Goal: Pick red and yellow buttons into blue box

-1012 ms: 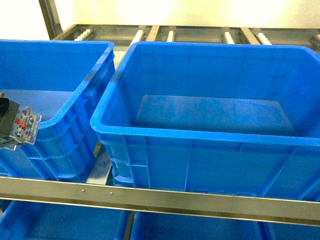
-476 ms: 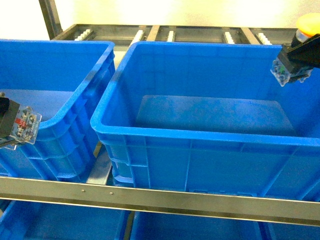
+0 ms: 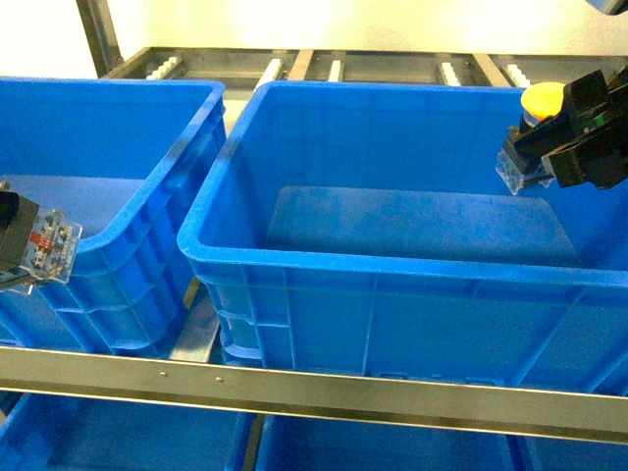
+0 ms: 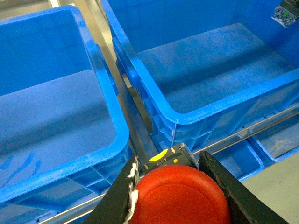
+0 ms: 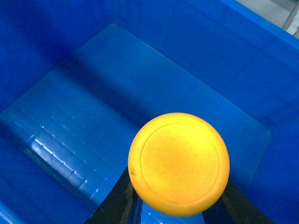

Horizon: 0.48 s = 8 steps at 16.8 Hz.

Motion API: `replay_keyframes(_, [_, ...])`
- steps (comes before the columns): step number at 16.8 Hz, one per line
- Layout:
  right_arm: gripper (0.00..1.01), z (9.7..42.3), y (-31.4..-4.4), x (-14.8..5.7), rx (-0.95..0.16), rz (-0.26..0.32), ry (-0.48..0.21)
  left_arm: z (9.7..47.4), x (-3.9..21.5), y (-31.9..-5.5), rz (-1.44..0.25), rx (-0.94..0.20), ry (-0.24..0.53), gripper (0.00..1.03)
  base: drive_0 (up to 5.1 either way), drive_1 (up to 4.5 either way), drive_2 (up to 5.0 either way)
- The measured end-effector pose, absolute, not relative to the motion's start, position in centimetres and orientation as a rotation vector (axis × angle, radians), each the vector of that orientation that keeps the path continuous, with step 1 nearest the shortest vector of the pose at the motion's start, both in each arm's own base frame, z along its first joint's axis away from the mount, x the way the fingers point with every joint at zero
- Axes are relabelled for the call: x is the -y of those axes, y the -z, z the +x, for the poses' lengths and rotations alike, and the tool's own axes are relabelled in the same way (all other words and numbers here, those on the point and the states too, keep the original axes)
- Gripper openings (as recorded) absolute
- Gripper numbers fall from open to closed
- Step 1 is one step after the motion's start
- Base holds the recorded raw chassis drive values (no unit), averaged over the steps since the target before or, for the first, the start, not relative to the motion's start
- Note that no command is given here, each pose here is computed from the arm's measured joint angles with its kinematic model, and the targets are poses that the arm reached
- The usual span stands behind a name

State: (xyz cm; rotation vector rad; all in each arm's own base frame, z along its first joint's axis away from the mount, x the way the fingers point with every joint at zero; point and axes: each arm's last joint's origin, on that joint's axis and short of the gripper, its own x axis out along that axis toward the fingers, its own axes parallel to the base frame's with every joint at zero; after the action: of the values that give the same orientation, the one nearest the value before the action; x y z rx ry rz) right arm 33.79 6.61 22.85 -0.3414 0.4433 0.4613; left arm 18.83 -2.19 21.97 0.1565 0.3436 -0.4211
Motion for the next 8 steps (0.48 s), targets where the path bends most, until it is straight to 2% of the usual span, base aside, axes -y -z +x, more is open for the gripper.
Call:
replay_keyframes(5, [0.26, 35.6, -20.6, -6.8, -0.513, -0.358, -0.440, 18.8, 2.2, -22.0, 0.157, -0.344, 0.421, 0.32, 0.0, 0.00, 0.0])
replay_keyframes(8, [0.26, 35.9, -20.3, -6.9, -0.514, -0.375, -0.439, 18.8, 2.2, -22.0, 0.157, -0.344, 0.421, 0.32, 0.0, 0.00, 0.0])
